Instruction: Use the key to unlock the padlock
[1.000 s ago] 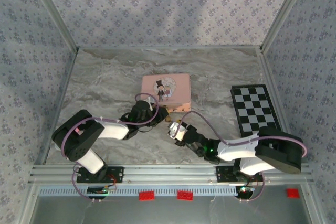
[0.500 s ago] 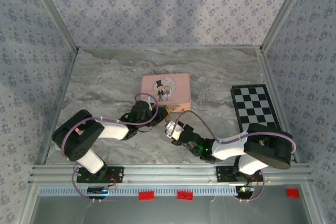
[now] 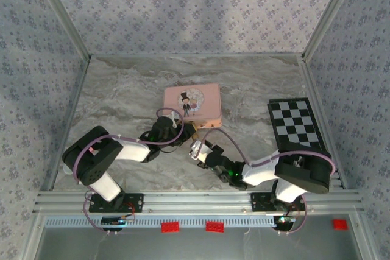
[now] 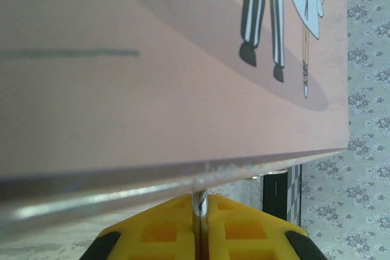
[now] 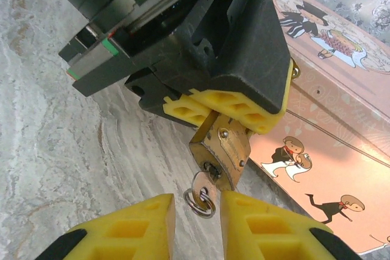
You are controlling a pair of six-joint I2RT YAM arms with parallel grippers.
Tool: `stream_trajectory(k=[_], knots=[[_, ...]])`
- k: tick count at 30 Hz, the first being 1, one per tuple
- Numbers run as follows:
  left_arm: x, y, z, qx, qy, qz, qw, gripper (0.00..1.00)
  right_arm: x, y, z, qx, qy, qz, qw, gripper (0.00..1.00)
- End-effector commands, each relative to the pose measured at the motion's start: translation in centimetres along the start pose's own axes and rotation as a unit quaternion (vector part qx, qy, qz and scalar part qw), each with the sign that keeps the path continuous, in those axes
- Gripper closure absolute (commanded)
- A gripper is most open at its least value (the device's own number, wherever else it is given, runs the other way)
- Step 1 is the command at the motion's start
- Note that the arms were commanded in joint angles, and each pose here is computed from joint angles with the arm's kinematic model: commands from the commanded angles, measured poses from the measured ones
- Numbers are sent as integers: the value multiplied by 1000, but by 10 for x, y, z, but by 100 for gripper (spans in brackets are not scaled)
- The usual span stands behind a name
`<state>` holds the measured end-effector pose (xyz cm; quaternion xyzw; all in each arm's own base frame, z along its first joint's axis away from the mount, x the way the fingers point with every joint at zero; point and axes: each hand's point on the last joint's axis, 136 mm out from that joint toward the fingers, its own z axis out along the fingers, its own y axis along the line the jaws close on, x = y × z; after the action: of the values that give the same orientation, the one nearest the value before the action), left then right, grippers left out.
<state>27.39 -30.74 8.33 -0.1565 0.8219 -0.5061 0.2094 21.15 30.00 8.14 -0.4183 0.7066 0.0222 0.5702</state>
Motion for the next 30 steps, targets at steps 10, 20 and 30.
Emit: stream_trajectory(k=[10, 20, 30], knots=[[7, 12, 1, -11, 21, -55, 998, 100, -17, -7, 5, 32, -18, 24, 999, 78], [7, 12, -1, -11, 21, -55, 998, 100, -12, -7, 10, 45, -8, 24, 999, 81], [7, 11, -1, -8, 20, -56, 998, 100, -11, -14, 13, 65, 3, 37, 997, 88]])
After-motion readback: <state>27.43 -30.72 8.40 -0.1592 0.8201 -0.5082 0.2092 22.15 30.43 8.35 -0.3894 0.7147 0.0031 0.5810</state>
